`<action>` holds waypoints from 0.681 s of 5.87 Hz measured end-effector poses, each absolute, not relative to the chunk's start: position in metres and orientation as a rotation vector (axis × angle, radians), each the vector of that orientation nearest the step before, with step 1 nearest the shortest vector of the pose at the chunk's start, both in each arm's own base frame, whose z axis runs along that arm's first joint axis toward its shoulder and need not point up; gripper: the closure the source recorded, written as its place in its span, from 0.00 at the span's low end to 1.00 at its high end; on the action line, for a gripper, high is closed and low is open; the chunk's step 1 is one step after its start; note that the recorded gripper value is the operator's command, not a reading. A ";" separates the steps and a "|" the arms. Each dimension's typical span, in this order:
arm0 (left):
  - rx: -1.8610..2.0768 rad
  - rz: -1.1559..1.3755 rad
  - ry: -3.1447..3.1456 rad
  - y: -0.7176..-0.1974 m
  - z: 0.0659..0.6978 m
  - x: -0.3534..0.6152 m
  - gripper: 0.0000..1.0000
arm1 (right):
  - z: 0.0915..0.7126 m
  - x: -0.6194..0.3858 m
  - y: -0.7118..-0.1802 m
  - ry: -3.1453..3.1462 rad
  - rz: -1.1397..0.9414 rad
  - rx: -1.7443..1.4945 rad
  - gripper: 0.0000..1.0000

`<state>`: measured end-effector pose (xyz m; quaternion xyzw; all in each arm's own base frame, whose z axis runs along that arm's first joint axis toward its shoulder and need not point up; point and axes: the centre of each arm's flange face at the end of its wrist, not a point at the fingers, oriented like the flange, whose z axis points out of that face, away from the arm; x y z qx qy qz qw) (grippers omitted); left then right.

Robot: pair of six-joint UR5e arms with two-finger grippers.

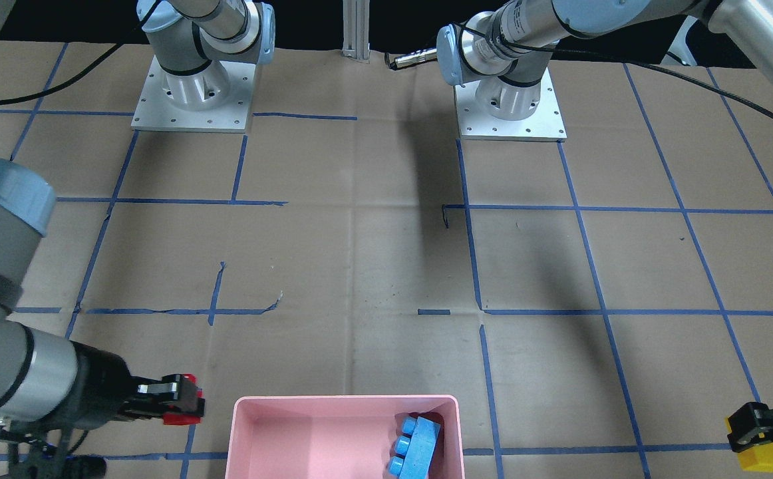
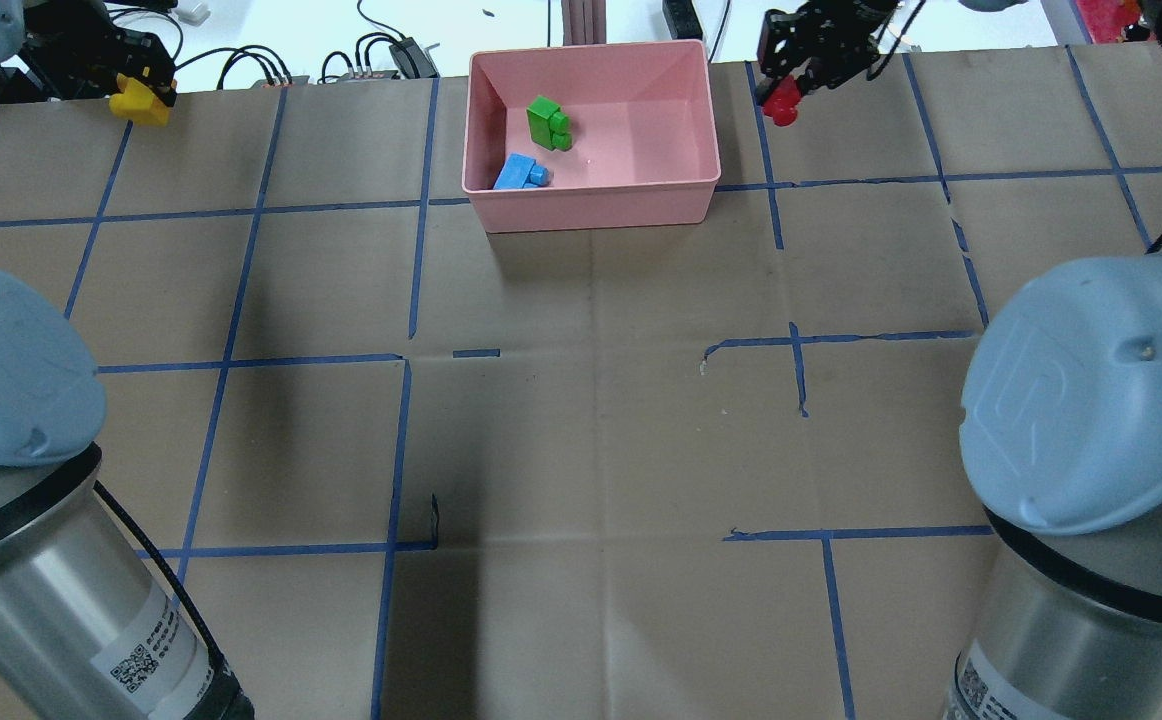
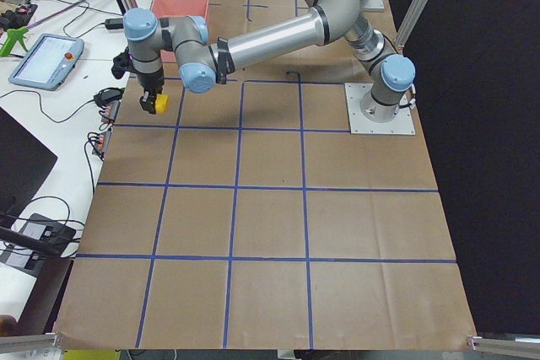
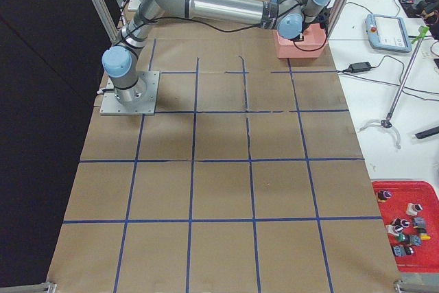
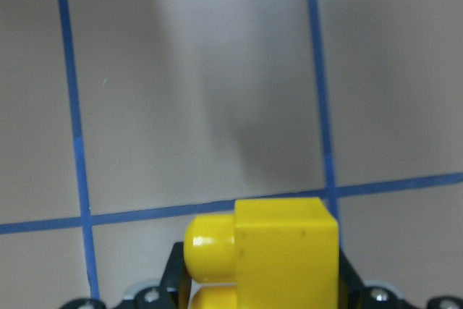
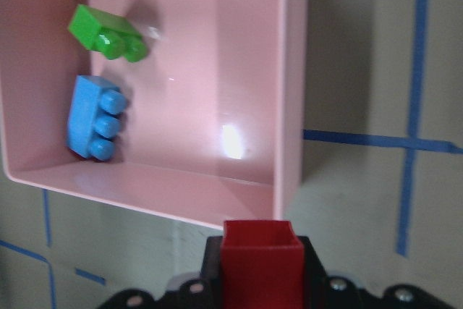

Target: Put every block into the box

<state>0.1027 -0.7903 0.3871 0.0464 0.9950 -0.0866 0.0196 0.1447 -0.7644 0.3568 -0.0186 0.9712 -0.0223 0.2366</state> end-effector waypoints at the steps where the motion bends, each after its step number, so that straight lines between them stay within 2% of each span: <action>1: 0.051 -0.282 3.107 -0.797 0.396 0.054 0.91 | 0.346 0.182 -0.774 2.584 -0.130 -0.050 0.87; 2: -0.042 -0.286 3.124 -0.803 0.393 0.007 0.91 | 0.334 0.201 -0.781 2.522 -0.173 -0.072 0.28; 3: -0.106 -0.289 3.136 -0.809 0.386 -0.038 0.91 | 0.328 0.208 -0.785 2.469 -0.190 -0.091 0.00; 4: -0.156 -0.294 3.145 -0.815 0.379 -0.079 0.91 | 0.326 0.210 -0.788 2.449 -0.210 -0.117 0.00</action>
